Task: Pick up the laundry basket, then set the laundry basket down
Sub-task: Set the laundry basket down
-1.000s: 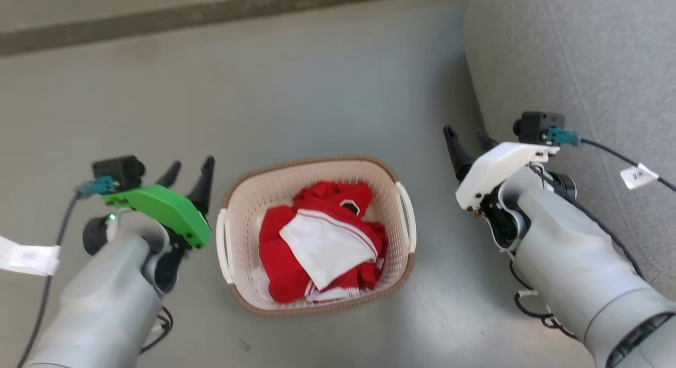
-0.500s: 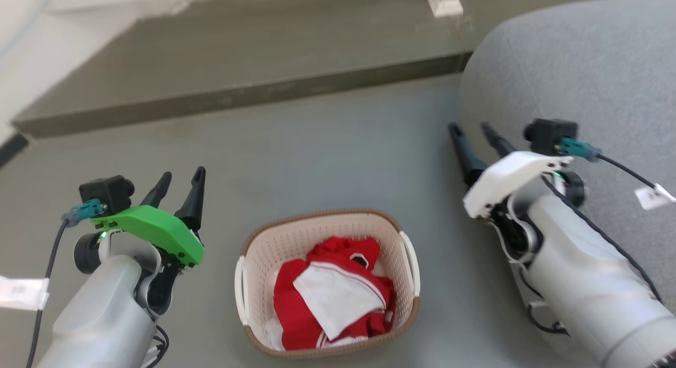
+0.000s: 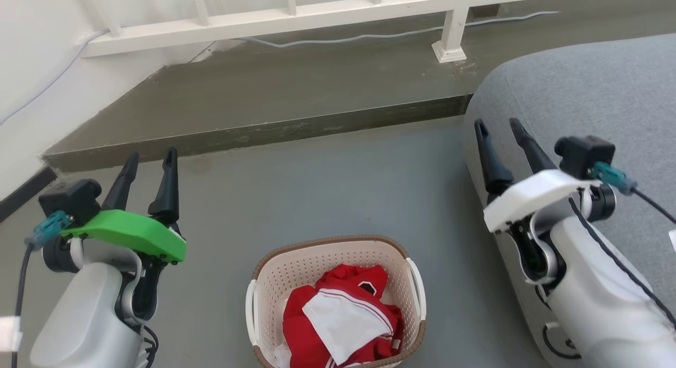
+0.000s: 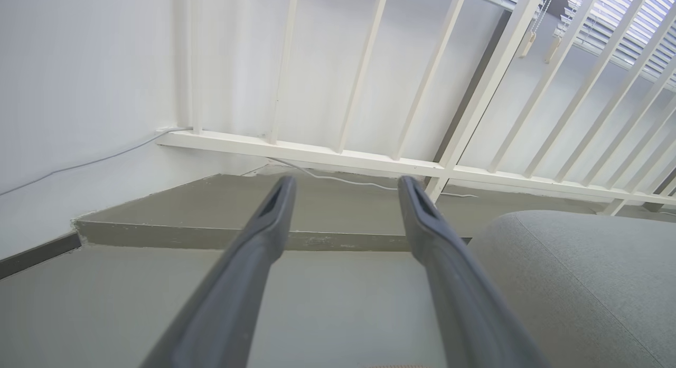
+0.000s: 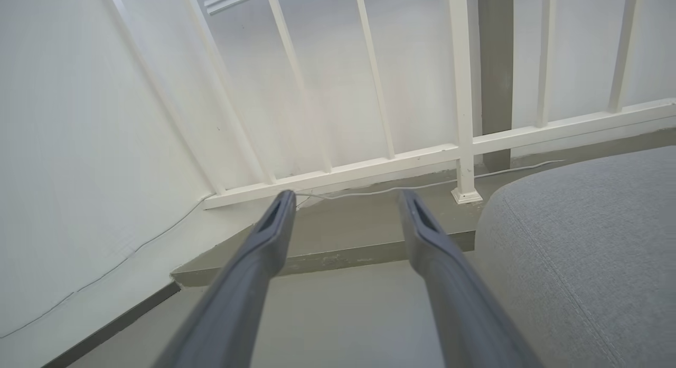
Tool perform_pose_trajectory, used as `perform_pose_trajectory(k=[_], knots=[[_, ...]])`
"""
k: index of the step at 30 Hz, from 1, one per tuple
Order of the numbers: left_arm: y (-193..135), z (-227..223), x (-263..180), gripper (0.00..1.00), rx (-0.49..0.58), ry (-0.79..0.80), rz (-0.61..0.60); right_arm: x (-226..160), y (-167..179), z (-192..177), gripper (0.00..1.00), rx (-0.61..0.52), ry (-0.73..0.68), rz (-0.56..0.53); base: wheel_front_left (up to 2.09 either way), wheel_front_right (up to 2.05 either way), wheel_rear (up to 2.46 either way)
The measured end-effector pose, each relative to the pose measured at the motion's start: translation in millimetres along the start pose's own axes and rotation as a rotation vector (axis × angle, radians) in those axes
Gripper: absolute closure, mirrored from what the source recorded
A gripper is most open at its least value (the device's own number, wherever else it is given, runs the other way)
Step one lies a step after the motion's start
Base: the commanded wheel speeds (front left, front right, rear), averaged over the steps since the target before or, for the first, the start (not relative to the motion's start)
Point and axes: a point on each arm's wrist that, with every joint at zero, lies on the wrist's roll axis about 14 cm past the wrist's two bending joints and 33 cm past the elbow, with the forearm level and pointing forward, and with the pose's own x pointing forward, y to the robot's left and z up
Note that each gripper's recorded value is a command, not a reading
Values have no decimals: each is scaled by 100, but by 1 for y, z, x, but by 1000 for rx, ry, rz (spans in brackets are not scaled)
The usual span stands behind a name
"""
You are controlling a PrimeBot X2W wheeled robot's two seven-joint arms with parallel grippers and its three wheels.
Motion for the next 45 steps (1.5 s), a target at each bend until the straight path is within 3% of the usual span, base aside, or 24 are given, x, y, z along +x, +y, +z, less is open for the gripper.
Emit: perform_pose_trajectory(k=[6,16,45], knots=[[-7,12,-14,0,-48,-68,-1,-13,-2,4,0,-23,-30,-11,0,0,0],[4,7,-39,0,-8,-80,38,-30,-6,0,0,-50,-40,-35,0,0,0],[-5,5,-53,0,7,-112,32,-50,-11,-12,0,-56,-31,-80,0,0,0]])
